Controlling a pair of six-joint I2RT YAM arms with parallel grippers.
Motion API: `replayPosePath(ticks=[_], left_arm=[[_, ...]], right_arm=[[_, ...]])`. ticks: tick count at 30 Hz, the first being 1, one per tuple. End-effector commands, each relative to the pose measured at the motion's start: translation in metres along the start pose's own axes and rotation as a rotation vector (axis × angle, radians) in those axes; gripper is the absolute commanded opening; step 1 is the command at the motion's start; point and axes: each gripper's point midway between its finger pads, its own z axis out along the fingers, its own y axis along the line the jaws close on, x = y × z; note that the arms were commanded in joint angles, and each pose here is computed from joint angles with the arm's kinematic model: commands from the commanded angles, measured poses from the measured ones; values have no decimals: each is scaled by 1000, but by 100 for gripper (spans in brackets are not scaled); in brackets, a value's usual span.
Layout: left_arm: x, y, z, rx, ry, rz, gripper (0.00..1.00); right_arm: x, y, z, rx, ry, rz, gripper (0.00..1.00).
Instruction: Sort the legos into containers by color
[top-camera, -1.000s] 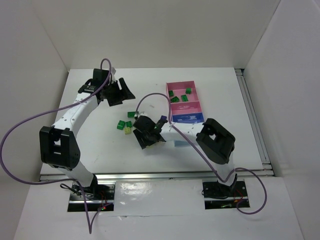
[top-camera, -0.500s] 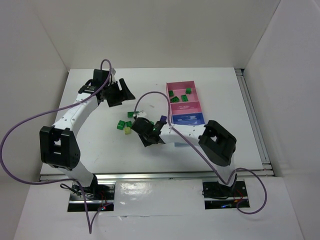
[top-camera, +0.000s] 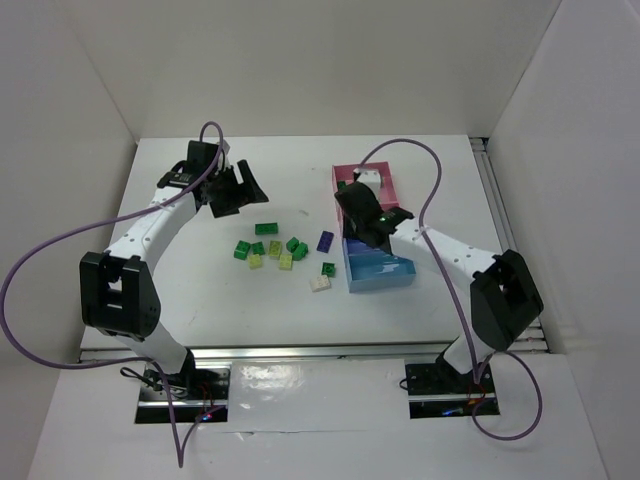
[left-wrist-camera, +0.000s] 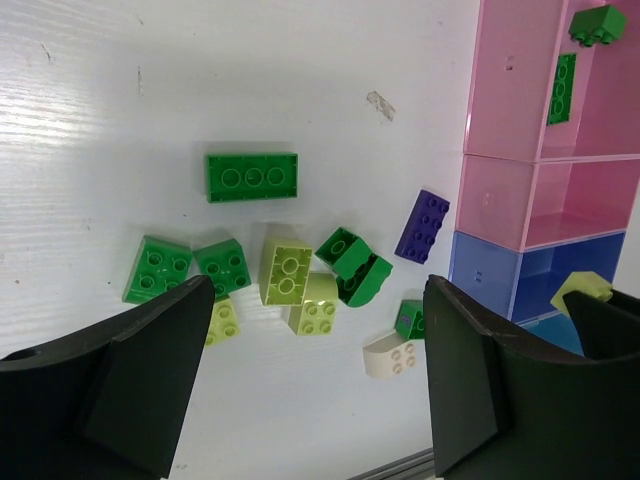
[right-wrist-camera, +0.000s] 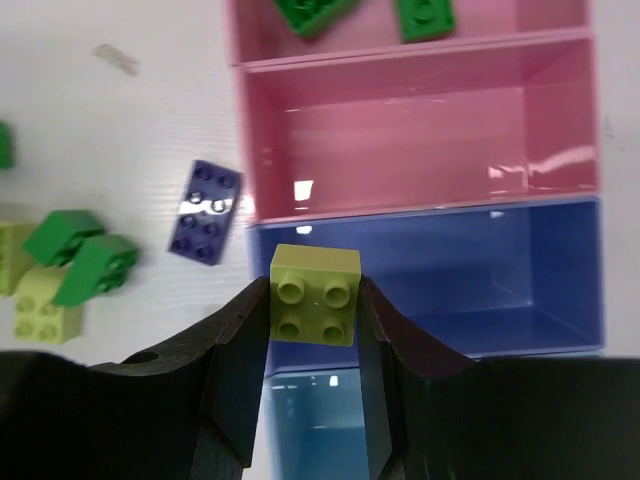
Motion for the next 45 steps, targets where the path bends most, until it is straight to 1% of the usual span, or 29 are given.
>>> replayPosePath(ticks=[1, 4, 6, 7, 8, 10, 11, 12, 14, 15, 16, 18, 19, 20, 21, 22, 23, 24, 25, 26, 28, 29, 30, 31, 32, 33, 34, 41, 45], left_arm=[[1, -2, -5, 12, -6, 30, 88], [1, -2, -5, 12, -6, 30, 88], [1, -6, -3, 16, -1, 37, 87], [3, -5, -3, 12, 6, 35, 87], [3, -5, -3, 12, 6, 35, 87], [1, -6, -1, 12, 6, 35, 87], [0, -4, -1, 3, 1, 35, 87], [0, -4, -1, 2, 1, 35, 87], [0, -4, -1, 2, 1, 35, 87], [-1, -2, -1, -7, -4, 35, 87], [-1, -1, -1, -15, -9, 35, 87], [0, 2, -1, -29, -6, 33, 87], [0, 2, -1, -29, -6, 33, 87], [0, 2, -1, -29, -6, 33, 87], [-3, 0, -2, -24, -14, 35, 87], [-4, 0, -2, -24, -14, 35, 87], [-4, 0, -2, -24, -14, 35, 87], [-5, -2, -5, -20, -22, 37, 87], [-4, 0, -6, -32, -19, 35, 87], [-4, 0, -6, -32, -19, 35, 87], [-3, 3, -6, -46, -16, 33, 87], [-4, 2, -9, -42, -24, 35, 87], [-4, 2, -9, -42, -24, 35, 87], [-5, 3, -9, -50, -28, 35, 87], [-5, 3, -9, -50, -28, 35, 87], [-5, 3, -9, -50, -28, 35, 87], [-5, 3, -9, -50, -28, 35, 87], [0, 7, -8, -59, -12, 41, 87], [0, 7, -8, -59, -12, 41, 87]], right_arm=[[-5, -13, 9, 18, -8, 61, 35], [2, -27, 18, 46, 14, 75, 36], [2, -32, 21, 53, 11, 74, 39], [3, -34, 25, 54, 17, 72, 43], [3, -34, 25, 54, 17, 72, 55], [8, -37, 29, 62, 39, 69, 67], [3, -35, 28, 57, 29, 74, 72], [-1, -34, 27, 53, 22, 78, 76], [1, -24, 19, 36, 15, 29, 76], [-8, -16, 10, 9, -13, 23, 76], [-4, 0, 4, -22, -24, -40, 71], [-7, 23, -12, -88, -63, -96, 70], [1, 44, -22, -145, -68, -157, 70], [-1, 58, -29, -187, -79, -174, 70], [14, 67, -24, -209, -43, -216, 70], [14, 82, -27, -249, -41, -236, 70], [26, 99, -31, -294, -22, -277, 72], [39, 104, -22, -286, 13, -307, 74], [39, 115, -23, -302, 20, -317, 75], [48, 119, -21, -293, 52, -312, 75], [50, 125, -11, -254, 84, -279, 75], [52, 123, -8, -221, 98, -237, 73], [47, 121, -3, -201, 94, -196, 70], [48, 118, 2, -183, 108, -172, 61], [40, 113, 6, -161, 111, -95, 57], [47, 110, 15, -150, 140, -78, 53], [40, 110, 17, -146, 132, -46, 52], [52, 86, 57, -75, 217, 35, 52], [52, 84, 73, -58, 231, 56, 57]])
